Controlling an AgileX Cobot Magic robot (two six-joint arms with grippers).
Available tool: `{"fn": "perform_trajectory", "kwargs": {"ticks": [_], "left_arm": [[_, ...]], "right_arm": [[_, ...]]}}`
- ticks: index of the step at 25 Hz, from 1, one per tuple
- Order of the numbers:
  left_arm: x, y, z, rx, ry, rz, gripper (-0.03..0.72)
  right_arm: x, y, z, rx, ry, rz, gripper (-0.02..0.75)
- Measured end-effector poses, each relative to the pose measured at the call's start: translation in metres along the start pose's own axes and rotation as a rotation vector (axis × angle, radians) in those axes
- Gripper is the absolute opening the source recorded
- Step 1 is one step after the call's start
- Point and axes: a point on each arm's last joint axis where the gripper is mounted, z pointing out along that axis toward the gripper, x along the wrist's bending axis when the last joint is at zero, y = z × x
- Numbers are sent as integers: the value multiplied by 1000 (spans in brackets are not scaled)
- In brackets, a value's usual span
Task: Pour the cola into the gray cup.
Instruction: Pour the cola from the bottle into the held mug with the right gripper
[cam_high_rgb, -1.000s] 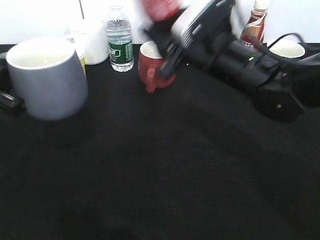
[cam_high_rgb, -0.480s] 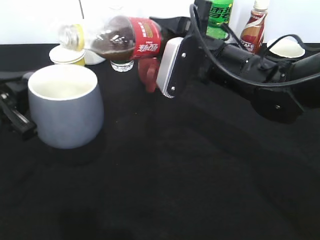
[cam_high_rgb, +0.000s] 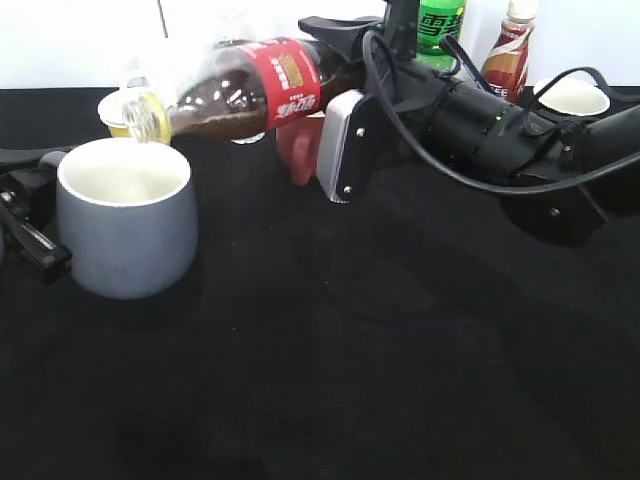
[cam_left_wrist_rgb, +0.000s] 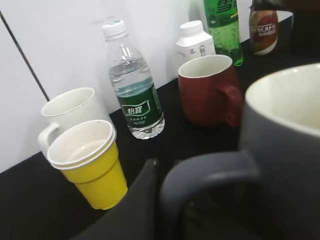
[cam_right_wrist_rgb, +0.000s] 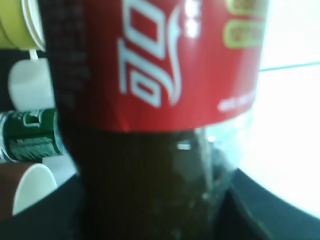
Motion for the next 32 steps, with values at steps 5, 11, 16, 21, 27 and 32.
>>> {"fn": "perform_trajectory", "kwargs": {"ticks": [5, 11, 16, 21, 27, 32], "left_arm": [[-2, 1, 0, -9, -25, 20, 41], [-2, 0, 0, -4, -26, 23, 41], [-2, 0, 0, 0, -27, 26, 41], [-2, 0, 0, 1, -27, 26, 41], [-3, 0, 0, 3, -28, 28, 41], [-2, -1, 0, 7, -28, 30, 41]], "right_arm": [[0, 0, 0, 2, -2, -72, 384], [-2, 0, 0, 0, -20, -104, 384], [-4, 1, 0, -4, -38, -107, 384], [-4, 1, 0, -5, -45, -108, 384], [-5, 1, 0, -3, -48, -130, 384], [-5, 1, 0, -4, -54, -140, 384]]}}
